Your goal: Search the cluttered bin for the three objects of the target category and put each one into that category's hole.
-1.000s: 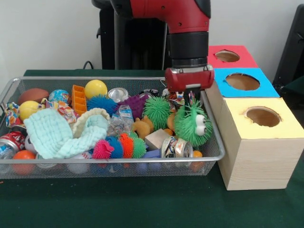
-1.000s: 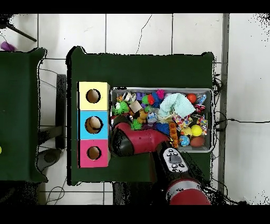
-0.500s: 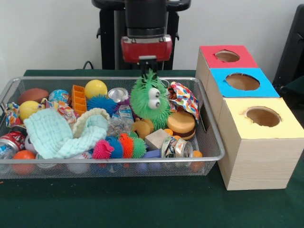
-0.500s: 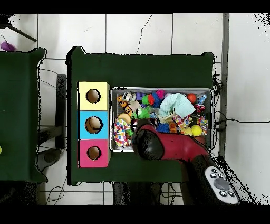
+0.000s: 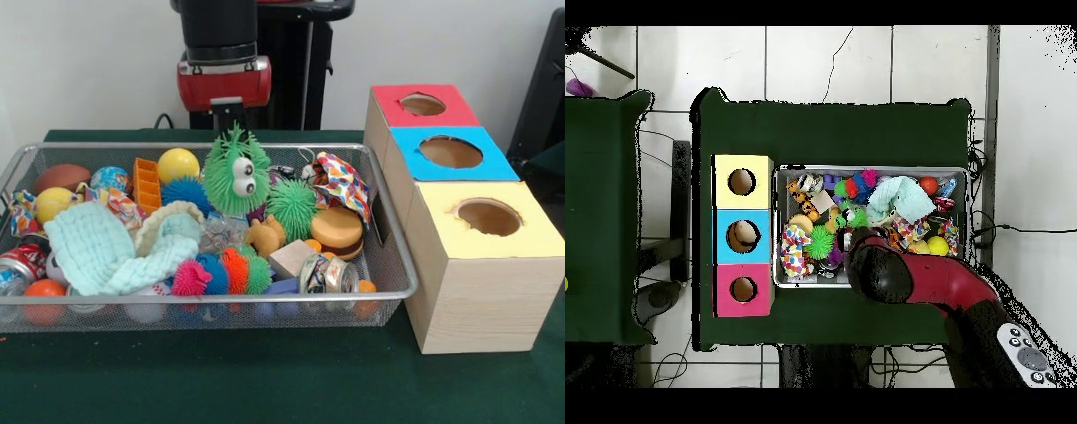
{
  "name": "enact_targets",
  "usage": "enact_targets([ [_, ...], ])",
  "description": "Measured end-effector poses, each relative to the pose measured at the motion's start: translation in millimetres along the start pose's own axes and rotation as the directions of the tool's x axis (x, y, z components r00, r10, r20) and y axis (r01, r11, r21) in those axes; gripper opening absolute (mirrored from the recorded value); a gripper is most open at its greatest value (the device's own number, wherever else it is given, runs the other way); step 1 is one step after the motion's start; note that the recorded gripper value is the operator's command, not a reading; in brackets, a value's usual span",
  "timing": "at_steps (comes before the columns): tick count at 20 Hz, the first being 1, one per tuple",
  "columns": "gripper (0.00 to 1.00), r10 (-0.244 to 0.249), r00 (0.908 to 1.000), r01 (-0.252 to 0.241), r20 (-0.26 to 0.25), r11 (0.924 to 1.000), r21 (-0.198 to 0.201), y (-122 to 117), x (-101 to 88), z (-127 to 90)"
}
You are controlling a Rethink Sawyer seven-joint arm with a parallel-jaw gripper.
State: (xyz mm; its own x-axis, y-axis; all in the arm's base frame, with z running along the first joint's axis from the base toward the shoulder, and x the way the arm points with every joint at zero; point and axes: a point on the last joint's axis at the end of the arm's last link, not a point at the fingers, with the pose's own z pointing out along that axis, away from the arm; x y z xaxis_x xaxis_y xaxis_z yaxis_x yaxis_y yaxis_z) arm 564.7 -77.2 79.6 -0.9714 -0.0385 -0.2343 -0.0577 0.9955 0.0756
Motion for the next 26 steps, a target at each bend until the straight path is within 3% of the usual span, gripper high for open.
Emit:
enact_targets([
  [9,0.00,-0.055,0.9980,0.052,-0.032,0.9964,-0.067,2.5,29.3,31.9],
  [13,0.00,-0.054,0.9983,0.051,-0.024,0.9943,-0.093,-3.5,23.3,27.9],
  [16,0.00,-0.041,0.9980,0.035,-0.049,0.9935,-0.108,-17.0,17.7,19.7],
  [22,0.00,-0.022,0.9962,0.011,-0.084,0.9924,-0.123,-35.8,13.1,11.6],
  [26,0.00,-0.031,0.9966,0.021,-0.077,0.9920,-0.124,-39.8,12.7,10.5],
])
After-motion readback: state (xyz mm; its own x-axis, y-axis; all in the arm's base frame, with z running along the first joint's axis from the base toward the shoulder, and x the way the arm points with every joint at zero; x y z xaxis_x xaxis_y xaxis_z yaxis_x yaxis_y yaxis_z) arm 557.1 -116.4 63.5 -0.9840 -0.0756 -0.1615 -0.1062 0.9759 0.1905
